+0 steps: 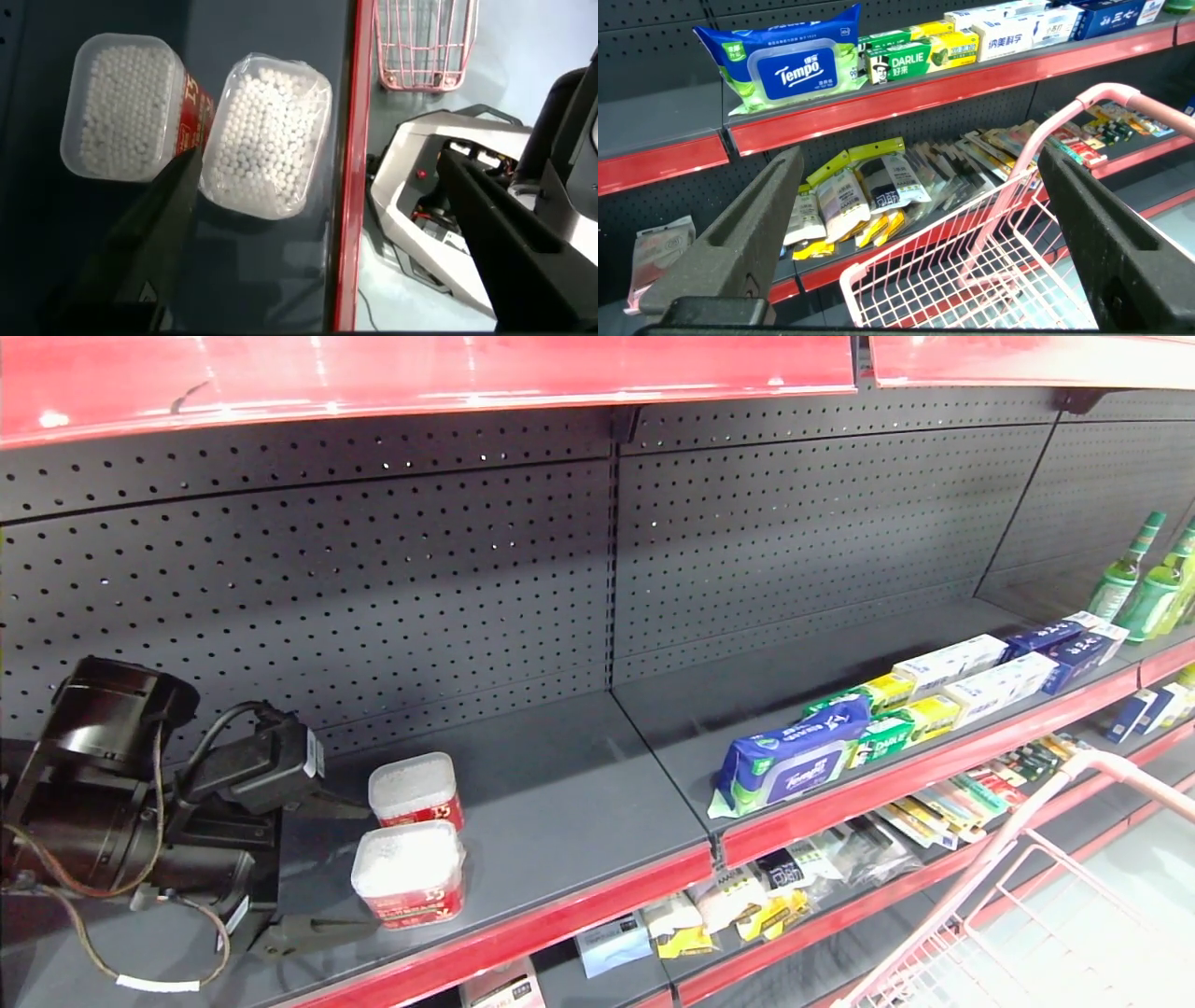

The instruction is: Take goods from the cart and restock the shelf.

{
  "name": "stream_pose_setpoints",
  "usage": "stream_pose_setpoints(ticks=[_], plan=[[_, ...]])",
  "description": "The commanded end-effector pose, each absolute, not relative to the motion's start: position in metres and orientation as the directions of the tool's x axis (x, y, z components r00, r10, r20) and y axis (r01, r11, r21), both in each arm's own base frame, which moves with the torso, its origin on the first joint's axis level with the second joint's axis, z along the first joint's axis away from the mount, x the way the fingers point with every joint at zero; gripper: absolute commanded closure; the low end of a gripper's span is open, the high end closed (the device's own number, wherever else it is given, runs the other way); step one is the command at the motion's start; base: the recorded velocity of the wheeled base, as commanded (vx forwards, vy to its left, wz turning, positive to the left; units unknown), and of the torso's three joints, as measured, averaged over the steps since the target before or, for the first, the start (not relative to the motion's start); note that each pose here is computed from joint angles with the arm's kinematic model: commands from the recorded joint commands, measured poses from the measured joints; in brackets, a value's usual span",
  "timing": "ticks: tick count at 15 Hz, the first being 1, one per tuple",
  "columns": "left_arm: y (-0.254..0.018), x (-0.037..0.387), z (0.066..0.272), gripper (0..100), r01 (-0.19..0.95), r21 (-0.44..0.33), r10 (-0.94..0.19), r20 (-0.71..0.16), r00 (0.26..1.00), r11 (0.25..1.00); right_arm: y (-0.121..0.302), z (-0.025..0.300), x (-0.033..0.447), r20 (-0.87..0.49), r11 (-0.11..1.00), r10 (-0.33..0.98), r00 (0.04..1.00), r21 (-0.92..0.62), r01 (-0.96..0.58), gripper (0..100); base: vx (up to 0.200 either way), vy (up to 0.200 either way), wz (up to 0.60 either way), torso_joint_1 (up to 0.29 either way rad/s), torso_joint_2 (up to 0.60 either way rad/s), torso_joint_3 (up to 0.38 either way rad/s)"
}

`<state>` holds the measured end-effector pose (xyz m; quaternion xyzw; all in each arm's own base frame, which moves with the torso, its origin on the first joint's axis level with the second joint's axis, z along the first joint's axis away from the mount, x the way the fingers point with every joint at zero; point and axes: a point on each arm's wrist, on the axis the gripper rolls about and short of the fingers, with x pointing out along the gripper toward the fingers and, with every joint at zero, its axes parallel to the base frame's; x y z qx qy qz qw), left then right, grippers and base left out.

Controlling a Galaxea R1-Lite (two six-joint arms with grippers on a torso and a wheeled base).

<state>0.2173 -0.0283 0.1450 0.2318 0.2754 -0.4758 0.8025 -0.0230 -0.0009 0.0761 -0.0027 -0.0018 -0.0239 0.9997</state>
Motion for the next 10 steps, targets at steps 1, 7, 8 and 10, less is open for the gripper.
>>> stream_pose_setpoints(ticks=[1, 7, 8, 10], plan=[[-0.0291, 0.2237, 0.1401, 0, 0.895, 0.1, -0.631, -0.676, 0.381, 0.434, -0.0009, 0.0761, -0.0229, 0.003, 0.999, -0.048, 0.999, -0.006, 0.048, 0, 0.0, 0.0, 0.0, 0.0, 0.0, 0.0], [-0.029, 0.2317, 0.1337, 0, 0.892, 0.099, -0.602, -0.705, 0.376, 0.441, -0.0009, 0.0761, -0.0229, 0.003, 0.999, -0.048, 0.999, -0.006, 0.048, 0, 0.0, 0.0, 0.0, 0.0, 0.0, 0.0], [-0.029, 0.2321, 0.133, 0, 0.893, 0.097, -0.602, -0.706, 0.374, 0.44, -0.0009, 0.0761, -0.0229, 0.003, 0.999, -0.048, 0.999, -0.006, 0.048, 0, 0.0, 0.0, 0.0, 0.0, 0.0, 0.0], [-0.0286, 0.2324, 0.1321, 0, 0.892, 0.093, -0.6, -0.709, 0.372, 0.443, -0.0009, 0.0761, -0.0229, 0.003, 0.999, -0.048, 0.999, -0.006, 0.048, 0, 0.0, 0.0, 0.0, 0.0, 0.0, 0.0]])
